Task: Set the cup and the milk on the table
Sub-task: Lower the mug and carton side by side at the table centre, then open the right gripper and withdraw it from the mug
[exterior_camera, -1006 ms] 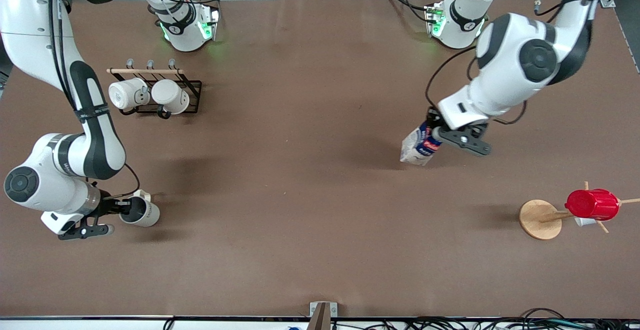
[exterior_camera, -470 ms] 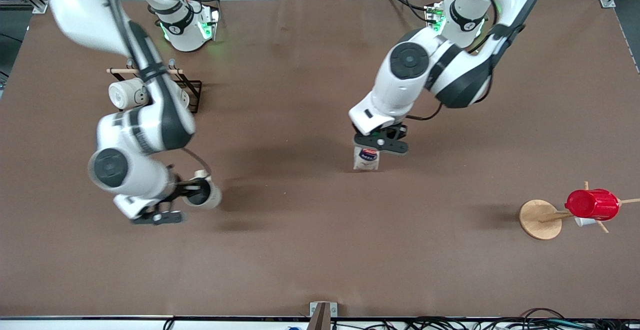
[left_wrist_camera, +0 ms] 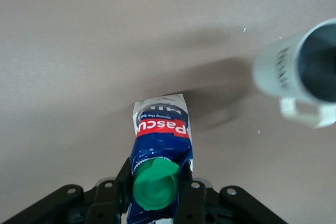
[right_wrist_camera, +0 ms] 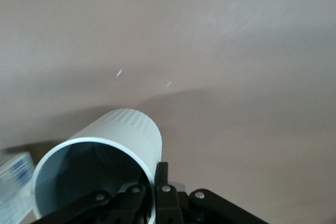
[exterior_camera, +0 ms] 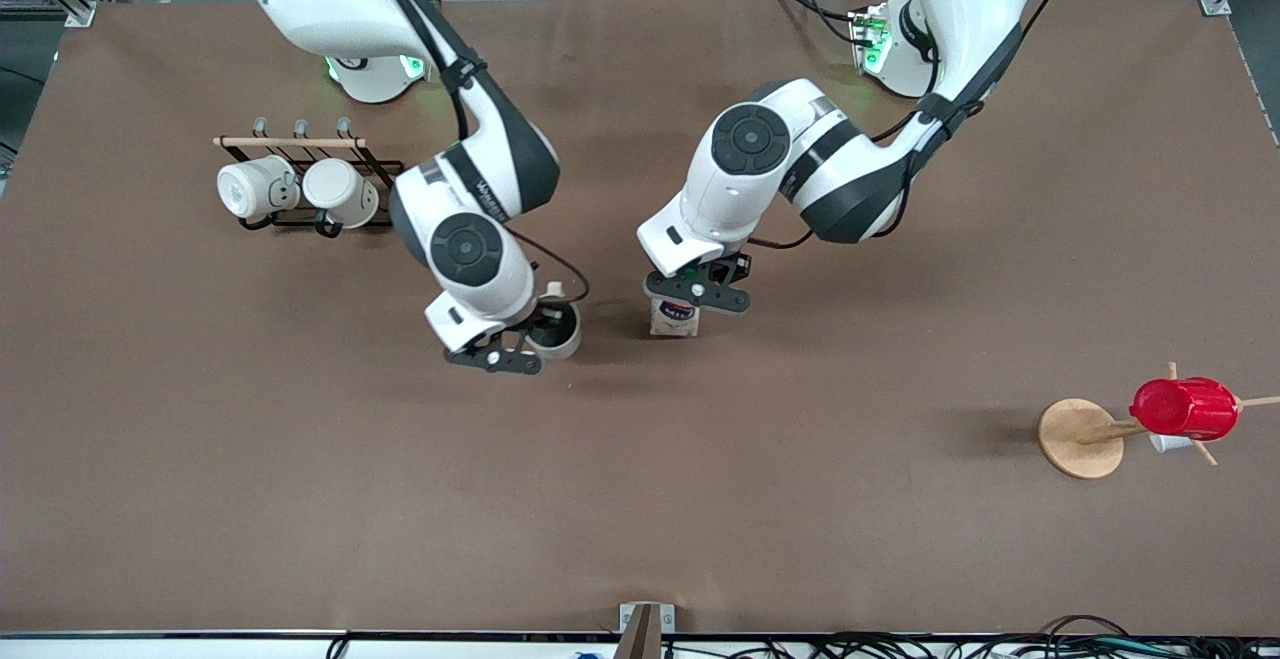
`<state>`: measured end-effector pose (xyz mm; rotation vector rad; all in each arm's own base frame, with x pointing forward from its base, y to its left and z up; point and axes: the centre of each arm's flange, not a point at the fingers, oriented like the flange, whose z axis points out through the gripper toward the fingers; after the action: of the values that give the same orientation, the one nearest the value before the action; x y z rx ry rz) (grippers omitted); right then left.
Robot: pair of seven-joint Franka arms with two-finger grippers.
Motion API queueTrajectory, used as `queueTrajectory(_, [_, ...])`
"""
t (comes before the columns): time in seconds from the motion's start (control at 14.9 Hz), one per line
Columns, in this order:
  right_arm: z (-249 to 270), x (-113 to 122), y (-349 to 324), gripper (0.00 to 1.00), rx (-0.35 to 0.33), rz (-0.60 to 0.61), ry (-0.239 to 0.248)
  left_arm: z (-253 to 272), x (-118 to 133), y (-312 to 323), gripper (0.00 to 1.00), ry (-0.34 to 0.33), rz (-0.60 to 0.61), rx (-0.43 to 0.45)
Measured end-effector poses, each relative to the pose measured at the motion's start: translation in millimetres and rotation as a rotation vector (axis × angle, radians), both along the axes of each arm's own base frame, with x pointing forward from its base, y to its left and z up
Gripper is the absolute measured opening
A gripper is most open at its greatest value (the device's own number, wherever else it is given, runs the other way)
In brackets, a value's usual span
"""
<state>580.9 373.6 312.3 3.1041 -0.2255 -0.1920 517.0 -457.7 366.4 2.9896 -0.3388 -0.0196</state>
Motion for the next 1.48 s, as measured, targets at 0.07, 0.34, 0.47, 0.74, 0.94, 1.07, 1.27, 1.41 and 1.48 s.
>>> queueTrajectory(0.07, [-2.0,-6.0,7.3,0.04,0.008,-0.003,0.01,-2.9,0.3,-2.5,0.37,0.006,-0.002,-0.004])
queueTrajectory(0.34, [-20.7,-20.2,17.1,0.04,0.011,-0.008,0.013,-4.9,-0.8,-10.1,0.37,0.012,-0.009,-0.014])
queueTrajectory(0.47, [-37.4,-26.0,18.4,0.04,0.023,-0.006,-0.009,-5.0,-1.7,-12.4,0.37,0.013,-0.012,-0.016])
queueTrajectory(0.74, [-49.8,-35.7,25.6,0.12,0.03,0.004,-0.022,-8.4,-5.1,-16.7,0.37,0.015,-0.022,-0.014])
queueTrajectory(0.94, [-49.2,-35.4,25.0,0.39,0.029,0.002,-0.021,-12.1,-5.0,-16.9,0.37,0.012,-0.028,-0.006])
queueTrajectory(1.07, [-42.3,-34.2,22.3,0.57,0.024,-0.002,-0.017,-14.1,-4.8,-16.9,0.37,0.015,-0.028,-0.006])
queueTrajectory(1.27, [12.5,-17.0,-3.0,0.87,0.033,-0.042,-0.042,-15.5,-5.8,-18.5,0.37,0.018,-0.031,-0.006])
queueTrajectory(1.41, [77.4,3.2,-45.9,1.0,0.047,-0.092,-0.099,-14.1,-9.0,-22.8,0.37,0.01,-0.043,-0.004])
queueTrajectory(1.48, [110.8,10.2,-73.3,1.0,0.028,-0.102,-0.134,-12.8,-10.2,-24.9,0.37,0.006,-0.047,-0.005])
